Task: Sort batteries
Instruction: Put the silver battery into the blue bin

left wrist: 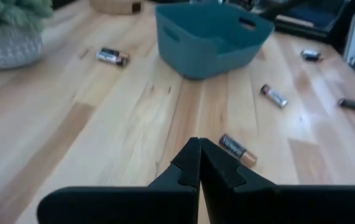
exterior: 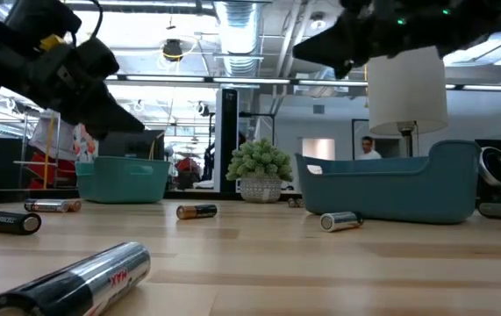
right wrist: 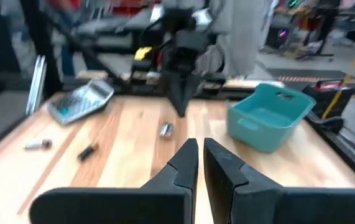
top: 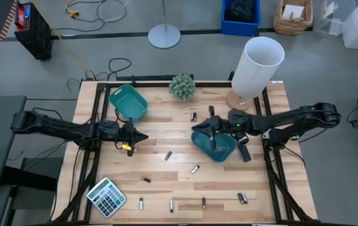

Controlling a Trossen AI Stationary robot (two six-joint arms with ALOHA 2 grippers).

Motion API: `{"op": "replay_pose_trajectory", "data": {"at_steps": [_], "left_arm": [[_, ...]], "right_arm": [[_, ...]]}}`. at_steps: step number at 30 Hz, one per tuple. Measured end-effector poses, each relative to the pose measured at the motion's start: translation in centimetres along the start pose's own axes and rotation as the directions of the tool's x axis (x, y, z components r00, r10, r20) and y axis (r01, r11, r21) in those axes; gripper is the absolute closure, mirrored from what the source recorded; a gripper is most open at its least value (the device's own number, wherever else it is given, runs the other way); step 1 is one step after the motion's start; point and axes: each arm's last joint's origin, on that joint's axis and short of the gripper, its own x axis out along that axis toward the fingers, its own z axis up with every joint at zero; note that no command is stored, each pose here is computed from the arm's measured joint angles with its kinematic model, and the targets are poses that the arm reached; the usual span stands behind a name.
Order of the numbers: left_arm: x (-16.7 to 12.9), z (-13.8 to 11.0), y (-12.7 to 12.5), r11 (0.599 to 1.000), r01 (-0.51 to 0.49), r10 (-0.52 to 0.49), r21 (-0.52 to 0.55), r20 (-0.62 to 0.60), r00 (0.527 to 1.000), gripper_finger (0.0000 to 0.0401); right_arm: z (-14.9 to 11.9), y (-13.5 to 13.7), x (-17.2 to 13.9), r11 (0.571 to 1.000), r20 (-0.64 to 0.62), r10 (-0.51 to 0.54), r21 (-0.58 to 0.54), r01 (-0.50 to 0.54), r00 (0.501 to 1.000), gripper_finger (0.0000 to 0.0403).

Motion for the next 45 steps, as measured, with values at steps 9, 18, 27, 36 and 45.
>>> {"op": "replay_pose_trajectory", "data": {"at_steps": [9,18,27,36,45], "left_arm": [[0.8,-0.9,0.1,1.0,-0.014,0.015,0.009,-0.077,0.997,0.0401],[0.8,-1.0,0.0,1.0,0.027,-0.027,0.0,-0.087,0.996,0.0401],[0.8,-1.0,-0.8,0.998,0.066,-0.066,0.001,-0.075,0.995,0.0401],[0.4,-1.3,-2.5,0.997,0.067,-0.065,0.045,-0.054,0.996,0.0401],[0.3,-1.1,-3.0,0.997,0.061,-0.061,0.041,-0.02,0.998,0.0401]], "right_arm": [[1.3,1.4,4.9,0.998,-0.043,0.049,-0.047,-0.051,0.998,0.0356],[2.8,3.7,8.5,0.992,-0.045,0.107,-0.059,-0.11,0.993,0.0356],[3.9,6.5,11.5,0.968,-0.182,0.171,-0.152,-0.2,0.968,0.0355],[3.9,10.7,14.2,0.928,-0.451,0.197,-0.201,-0.314,0.871,0.0328],[1.1,14.6,13.5,0.951,-0.747,0.098,-0.124,-0.283,0.658,0.0282]]}}
